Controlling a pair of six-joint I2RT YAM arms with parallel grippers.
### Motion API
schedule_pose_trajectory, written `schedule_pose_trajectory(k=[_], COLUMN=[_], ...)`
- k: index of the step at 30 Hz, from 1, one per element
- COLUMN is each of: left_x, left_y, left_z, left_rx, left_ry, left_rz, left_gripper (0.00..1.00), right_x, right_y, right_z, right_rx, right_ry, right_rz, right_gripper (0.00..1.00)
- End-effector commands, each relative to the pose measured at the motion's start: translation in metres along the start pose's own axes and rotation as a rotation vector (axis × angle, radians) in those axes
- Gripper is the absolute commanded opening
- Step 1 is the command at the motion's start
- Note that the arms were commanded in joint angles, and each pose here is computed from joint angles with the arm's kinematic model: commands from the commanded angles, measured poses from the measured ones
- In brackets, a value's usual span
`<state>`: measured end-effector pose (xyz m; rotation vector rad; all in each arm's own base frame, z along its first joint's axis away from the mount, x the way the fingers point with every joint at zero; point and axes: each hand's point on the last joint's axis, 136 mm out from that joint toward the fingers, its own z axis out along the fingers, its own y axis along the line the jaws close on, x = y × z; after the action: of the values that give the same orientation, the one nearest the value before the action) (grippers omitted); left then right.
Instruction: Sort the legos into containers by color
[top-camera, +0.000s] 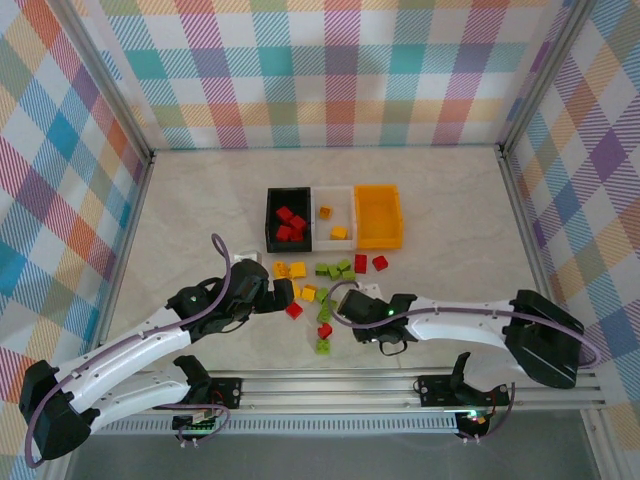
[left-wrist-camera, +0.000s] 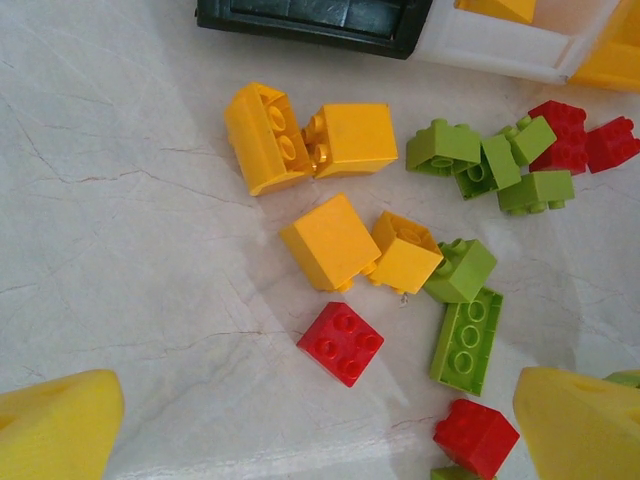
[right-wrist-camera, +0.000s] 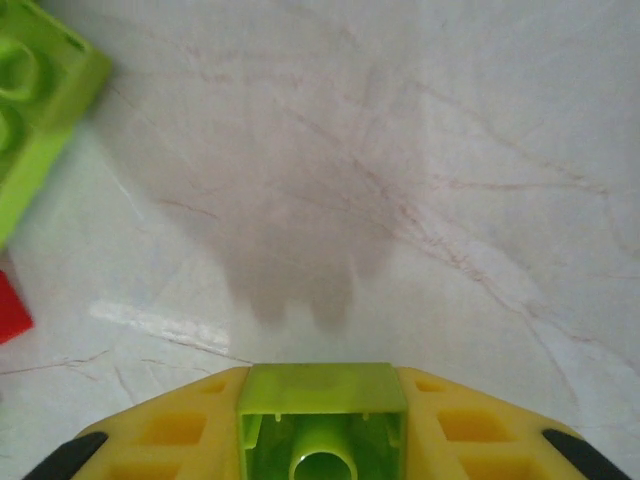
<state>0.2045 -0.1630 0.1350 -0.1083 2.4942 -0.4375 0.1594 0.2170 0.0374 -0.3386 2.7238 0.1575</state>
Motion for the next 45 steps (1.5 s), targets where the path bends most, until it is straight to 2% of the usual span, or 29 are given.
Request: schedule_pose_trajectory(k=[1, 5, 8, 13, 16, 18, 20, 23, 26, 32, 35, 40, 45], left_x=[0.002, 0.003, 0.005, 0.012, 0.015, 0.018, 0.022, 0.029, 0.042, 0.113, 0.140, 0.158, 0.163], left_y=[0.004, 0.008, 0.007, 0.011, 0.013, 0.013, 0.010, 0.001, -0.016, -0.057, -0.068, -0.085, -0.091], left_z=[0.003, 0.005, 0.007, 0.010, 0.011, 0.013, 0.016, 0.018, 0.019, 0.036, 0.046, 0.061, 0.071], left_rx=[-0.016, -0.031, -0.025, -0.041, -0.045, -0.044, -0.029, -0.006, 0.008, 0.022, 0.004, -0.009, -0.024], left_ry=[-0.009, -0.004, 0.003, 0.026, 0.037, 0.048, 0.071, 0.110, 0.142, 0.325, 0.376, 0.394, 0.401], left_rz=[0.018, 0.020, 0.019, 0.028, 0.035, 0.043, 0.057, 0.100, 0.193, 0.426, 0.515, 0.591, 0.619], left_gripper=[1.00, 1.00, 1.00, 1.00, 1.00, 1.00, 1.00, 1.00, 1.00, 0.99, 0.98, 0.96, 0.89], right_x=[-0.063, -0.148, -0.199, -0.254, -0.277, -0.286, -0.294, -0.299, -0.289, -0.231, -0.209, -0.189, -0.180], right_y=[-0.009, -0.032, -0.053, -0.088, -0.092, -0.089, -0.085, -0.077, -0.064, -0.059, -0.065, -0.072, -0.076], right_z=[-0.027, -0.043, -0.035, -0.002, 0.020, 0.034, 0.036, 0.020, -0.003, -0.013, -0.015, -0.026, -0.040], right_rx=[0.002, -0.016, 0.018, 0.074, 0.070, 0.058, 0.043, -0.004, -0.034, -0.049, -0.052, -0.059, -0.071], right_ry=[-0.153, -0.293, -0.331, -0.324, -0.302, -0.282, -0.275, -0.303, -0.342, -0.313, -0.306, -0.316, -0.347], right_rz=[0.027, 0.136, 0.212, 0.318, 0.332, 0.331, 0.332, 0.332, 0.299, 0.283, 0.297, 0.308, 0.312], right_gripper=[0.31, 0.31, 0.31, 0.31, 0.33, 0.40, 0.55, 0.71, 0.77, 0.81, 0.81, 0.82, 0.82])
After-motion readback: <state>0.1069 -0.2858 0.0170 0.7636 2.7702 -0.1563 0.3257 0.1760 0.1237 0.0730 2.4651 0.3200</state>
